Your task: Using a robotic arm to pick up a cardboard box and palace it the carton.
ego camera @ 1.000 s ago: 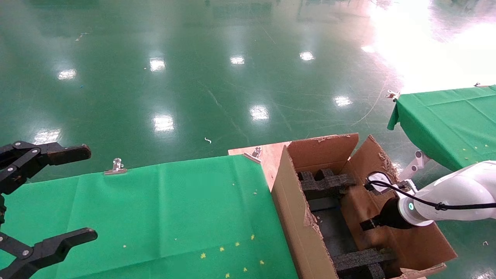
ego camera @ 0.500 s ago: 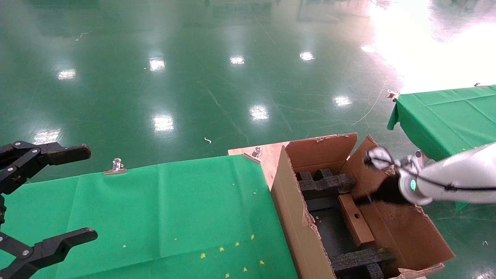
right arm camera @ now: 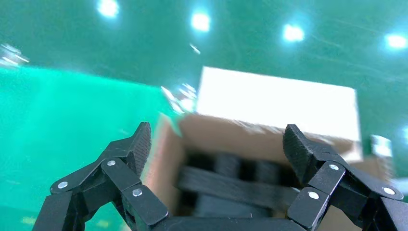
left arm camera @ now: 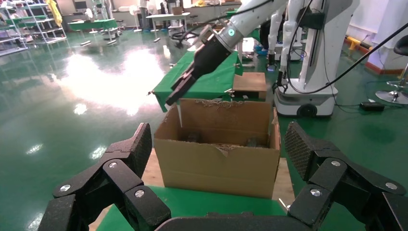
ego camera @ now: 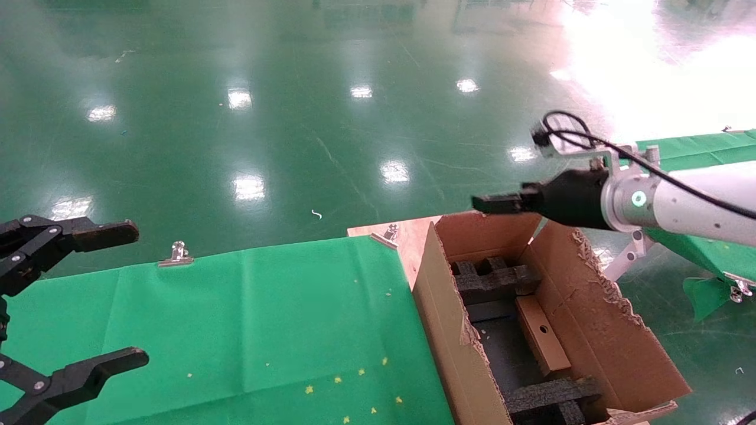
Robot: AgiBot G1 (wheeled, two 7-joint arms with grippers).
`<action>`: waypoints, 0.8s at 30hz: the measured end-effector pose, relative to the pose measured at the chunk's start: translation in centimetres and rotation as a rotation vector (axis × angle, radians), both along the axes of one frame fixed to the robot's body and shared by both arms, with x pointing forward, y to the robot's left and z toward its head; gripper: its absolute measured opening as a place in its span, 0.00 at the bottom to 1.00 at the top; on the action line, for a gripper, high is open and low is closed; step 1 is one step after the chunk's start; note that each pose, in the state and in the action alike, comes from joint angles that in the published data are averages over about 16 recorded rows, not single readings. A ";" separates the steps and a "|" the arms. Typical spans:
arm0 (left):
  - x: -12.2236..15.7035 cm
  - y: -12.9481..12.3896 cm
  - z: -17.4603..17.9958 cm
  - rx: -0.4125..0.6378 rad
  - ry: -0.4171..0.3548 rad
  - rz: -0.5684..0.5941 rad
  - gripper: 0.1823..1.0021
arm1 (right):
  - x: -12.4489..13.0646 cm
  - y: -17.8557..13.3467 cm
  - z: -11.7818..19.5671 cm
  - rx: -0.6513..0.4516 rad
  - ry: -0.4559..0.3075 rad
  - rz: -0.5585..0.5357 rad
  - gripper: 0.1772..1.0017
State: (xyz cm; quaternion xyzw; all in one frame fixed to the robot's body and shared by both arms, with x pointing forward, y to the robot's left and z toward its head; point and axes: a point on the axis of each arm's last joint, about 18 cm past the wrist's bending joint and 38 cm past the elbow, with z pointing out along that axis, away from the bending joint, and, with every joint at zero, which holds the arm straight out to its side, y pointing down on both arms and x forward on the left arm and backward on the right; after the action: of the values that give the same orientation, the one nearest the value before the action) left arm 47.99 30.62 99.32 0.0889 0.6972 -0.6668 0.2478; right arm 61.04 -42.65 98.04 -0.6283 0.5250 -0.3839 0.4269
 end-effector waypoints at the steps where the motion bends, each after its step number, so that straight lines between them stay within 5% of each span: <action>1: 0.0 0.0 0.0 0.000 0.000 0.000 1.00 | -0.2 0.4 0.4 0.018 -0.009 0.012 1.00; 10: 0.0 0.0 0.0 0.000 0.000 0.000 1.00 | -0.9 2.0 1.7 0.108 -0.024 0.062 1.00; 24: 0.0 0.0 0.0 0.000 0.000 0.000 1.00 | -0.9 5.5 0.9 0.058 0.026 0.222 1.00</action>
State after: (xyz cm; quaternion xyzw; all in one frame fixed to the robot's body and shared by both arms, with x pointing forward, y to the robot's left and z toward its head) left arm 48.00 30.63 99.32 0.0886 0.6972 -0.6668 0.2479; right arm 60.13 -37.12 98.96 -0.6749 0.4686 -0.3107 0.4779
